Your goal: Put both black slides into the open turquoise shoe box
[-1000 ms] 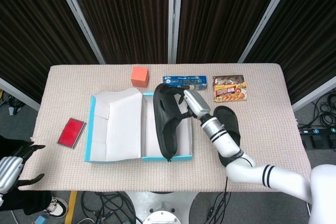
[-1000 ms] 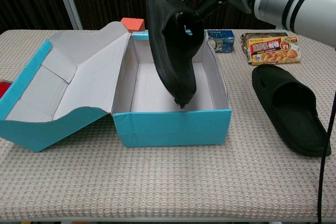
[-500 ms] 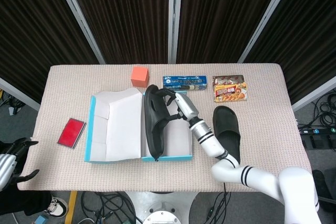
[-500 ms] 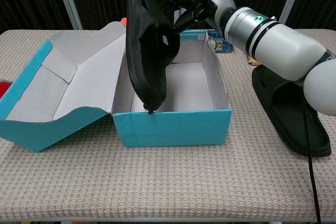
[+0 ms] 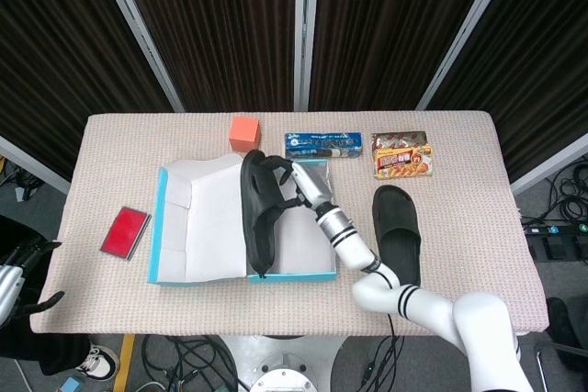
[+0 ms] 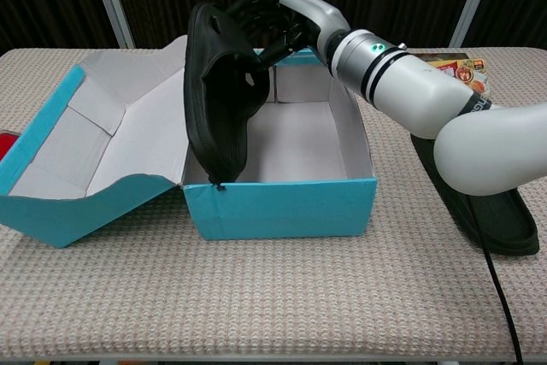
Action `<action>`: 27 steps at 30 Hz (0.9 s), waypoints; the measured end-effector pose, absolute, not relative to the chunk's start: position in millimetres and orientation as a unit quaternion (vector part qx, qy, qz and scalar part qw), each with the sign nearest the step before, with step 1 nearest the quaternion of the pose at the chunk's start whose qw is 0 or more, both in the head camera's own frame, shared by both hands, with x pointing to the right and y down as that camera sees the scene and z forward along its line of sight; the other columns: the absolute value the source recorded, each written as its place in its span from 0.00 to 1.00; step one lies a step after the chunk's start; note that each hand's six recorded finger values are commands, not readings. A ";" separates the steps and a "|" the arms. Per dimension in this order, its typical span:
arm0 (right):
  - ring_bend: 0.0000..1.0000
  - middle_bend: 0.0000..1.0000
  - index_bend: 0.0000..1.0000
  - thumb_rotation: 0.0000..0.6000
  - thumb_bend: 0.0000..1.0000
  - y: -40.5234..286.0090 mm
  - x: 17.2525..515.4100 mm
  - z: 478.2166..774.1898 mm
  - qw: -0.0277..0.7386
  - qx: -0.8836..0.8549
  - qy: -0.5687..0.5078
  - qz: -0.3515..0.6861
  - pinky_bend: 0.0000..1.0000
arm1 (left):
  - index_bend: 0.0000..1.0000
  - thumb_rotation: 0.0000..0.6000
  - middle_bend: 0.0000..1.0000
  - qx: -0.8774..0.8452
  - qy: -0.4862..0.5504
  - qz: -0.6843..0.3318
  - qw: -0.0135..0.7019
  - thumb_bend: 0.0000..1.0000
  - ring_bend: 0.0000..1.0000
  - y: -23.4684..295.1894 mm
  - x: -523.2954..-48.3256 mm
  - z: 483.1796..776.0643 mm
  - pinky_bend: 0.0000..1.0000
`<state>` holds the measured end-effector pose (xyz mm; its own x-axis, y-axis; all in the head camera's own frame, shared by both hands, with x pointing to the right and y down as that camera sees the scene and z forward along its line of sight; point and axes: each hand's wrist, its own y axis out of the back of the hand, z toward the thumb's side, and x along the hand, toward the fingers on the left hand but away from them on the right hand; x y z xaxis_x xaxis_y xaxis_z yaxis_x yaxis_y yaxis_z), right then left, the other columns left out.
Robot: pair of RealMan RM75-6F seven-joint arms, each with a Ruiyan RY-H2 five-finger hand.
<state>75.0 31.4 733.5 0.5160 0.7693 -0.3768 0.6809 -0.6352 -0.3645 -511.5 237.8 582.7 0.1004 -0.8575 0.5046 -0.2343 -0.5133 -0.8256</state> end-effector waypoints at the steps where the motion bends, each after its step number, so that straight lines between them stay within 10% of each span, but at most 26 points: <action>1: 0.40 0.48 0.29 1.00 0.17 32.2 73.9 735.1 0.088 -0.867 -0.416 0.261 0.44 | 0.20 1.00 0.21 -0.683 0.400 -0.539 0.289 0.19 0.10 238.0 -512.1 582.8 0.25; 27: 0.40 0.47 0.29 1.00 0.21 38.2 80.8 762.4 0.138 -0.851 -0.379 0.336 0.44 | 0.20 1.00 0.21 -0.695 0.400 -0.534 0.266 0.19 0.10 245.9 -517.0 585.9 0.25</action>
